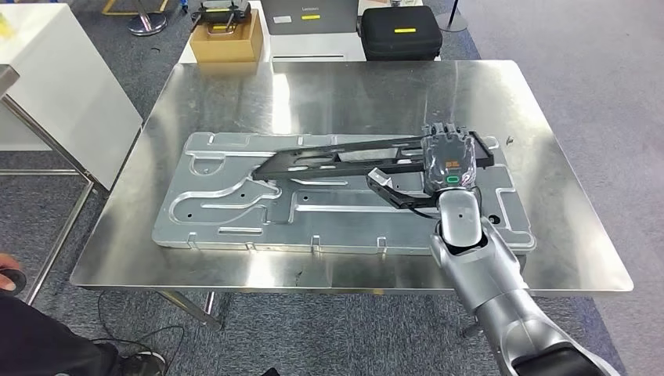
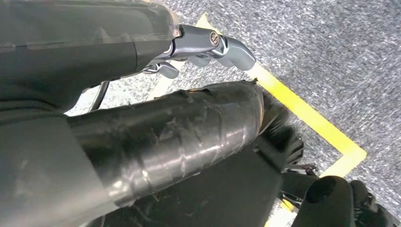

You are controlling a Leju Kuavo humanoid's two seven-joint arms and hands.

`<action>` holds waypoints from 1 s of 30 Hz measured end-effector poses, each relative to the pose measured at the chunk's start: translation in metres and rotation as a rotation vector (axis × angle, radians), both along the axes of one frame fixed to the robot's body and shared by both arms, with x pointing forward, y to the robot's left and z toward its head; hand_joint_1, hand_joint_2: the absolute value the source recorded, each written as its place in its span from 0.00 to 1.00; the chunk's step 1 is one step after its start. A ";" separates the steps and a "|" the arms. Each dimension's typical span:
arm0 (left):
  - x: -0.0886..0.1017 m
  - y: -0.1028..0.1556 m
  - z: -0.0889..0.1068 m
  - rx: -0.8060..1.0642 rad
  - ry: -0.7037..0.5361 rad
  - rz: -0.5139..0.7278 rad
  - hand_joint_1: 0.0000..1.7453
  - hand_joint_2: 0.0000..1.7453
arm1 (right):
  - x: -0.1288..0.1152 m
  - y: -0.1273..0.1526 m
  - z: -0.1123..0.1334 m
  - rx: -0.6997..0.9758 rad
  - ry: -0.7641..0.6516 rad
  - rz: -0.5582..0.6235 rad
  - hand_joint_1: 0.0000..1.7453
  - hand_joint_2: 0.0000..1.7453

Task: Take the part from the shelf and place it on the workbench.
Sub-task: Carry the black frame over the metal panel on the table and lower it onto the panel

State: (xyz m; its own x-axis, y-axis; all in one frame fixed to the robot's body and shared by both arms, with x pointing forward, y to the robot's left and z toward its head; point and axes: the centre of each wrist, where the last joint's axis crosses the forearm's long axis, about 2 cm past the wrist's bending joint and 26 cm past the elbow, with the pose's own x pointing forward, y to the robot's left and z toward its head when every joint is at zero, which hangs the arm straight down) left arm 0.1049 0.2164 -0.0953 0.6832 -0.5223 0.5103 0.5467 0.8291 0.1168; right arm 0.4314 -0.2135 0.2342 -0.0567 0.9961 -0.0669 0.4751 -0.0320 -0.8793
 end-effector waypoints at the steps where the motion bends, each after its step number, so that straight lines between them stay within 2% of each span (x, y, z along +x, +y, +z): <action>1: 0.000 0.000 0.000 -0.001 0.000 0.000 0.00 0.00 | 0.000 0.001 -0.002 -0.002 0.008 0.004 0.00 1.00; 12: -0.002 0.000 -0.001 -0.004 0.001 0.009 0.00 0.00 | -0.012 0.011 -0.035 -0.038 0.107 0.044 0.00 1.00; 20: -0.009 0.001 -0.002 -0.002 -0.004 0.054 0.00 0.00 | -0.018 0.021 -0.033 -0.139 0.245 0.086 0.00 1.00; 25: -0.018 0.003 -0.004 0.000 0.001 0.095 0.00 0.00 | -0.023 0.007 -0.028 -0.199 0.283 0.067 0.00 1.00; 30: -0.026 0.007 -0.006 0.005 0.003 0.132 0.00 0.00 | -0.029 -0.022 -0.027 -0.222 0.358 0.080 0.00 1.00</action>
State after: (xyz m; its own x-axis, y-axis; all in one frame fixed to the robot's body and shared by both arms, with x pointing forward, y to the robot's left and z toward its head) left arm 0.0792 0.2231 -0.1015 0.7474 -0.4306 0.5059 0.4333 0.8932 0.1201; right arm 0.4028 -0.2353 0.2068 -0.1914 0.9513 -0.2415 0.1498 -0.2149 -0.9651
